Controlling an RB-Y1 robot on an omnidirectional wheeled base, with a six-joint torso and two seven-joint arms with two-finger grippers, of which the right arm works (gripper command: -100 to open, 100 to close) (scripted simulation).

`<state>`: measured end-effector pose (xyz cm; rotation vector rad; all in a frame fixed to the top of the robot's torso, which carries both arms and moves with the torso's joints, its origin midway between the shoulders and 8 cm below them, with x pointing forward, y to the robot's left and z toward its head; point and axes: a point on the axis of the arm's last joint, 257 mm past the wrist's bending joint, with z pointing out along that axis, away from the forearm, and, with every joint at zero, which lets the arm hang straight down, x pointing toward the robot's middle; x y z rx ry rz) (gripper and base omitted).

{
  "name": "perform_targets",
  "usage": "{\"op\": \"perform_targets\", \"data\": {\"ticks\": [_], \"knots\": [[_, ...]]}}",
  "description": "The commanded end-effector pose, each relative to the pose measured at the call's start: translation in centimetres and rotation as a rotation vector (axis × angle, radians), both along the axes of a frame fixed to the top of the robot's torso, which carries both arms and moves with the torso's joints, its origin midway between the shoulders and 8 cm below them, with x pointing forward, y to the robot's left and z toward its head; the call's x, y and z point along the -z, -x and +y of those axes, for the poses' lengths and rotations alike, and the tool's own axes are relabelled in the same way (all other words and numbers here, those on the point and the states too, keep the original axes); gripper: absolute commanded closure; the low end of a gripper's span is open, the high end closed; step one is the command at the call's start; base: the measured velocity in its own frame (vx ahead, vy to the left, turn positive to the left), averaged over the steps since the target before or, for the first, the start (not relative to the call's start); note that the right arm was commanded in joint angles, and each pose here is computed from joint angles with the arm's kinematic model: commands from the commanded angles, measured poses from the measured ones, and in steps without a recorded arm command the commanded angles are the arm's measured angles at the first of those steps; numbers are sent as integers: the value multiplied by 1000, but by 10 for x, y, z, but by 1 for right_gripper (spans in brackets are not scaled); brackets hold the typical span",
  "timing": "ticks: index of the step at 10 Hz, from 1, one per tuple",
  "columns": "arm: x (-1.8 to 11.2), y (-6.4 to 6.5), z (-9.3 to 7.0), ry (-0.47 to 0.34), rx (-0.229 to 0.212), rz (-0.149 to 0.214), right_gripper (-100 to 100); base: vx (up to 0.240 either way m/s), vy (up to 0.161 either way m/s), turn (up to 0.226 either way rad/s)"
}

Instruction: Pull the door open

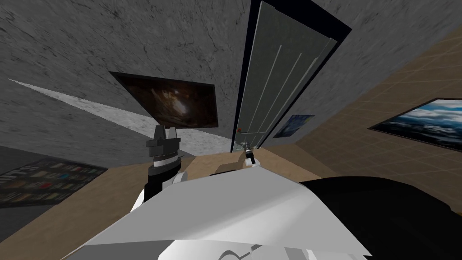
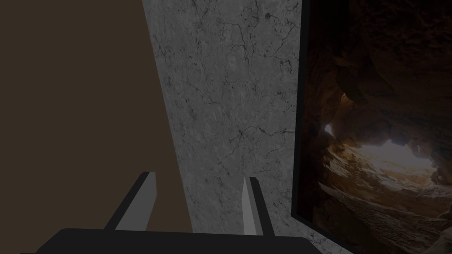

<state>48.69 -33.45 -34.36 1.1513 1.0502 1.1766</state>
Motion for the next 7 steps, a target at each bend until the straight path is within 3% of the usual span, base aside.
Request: {"op": "perform_targets", "data": {"ticks": [1,7], "knots": [[6,-1,-1,-3,2,17,-100,58,-111,98],[30,0,-3,-14,10,75,-100,43,-88,99]]}}
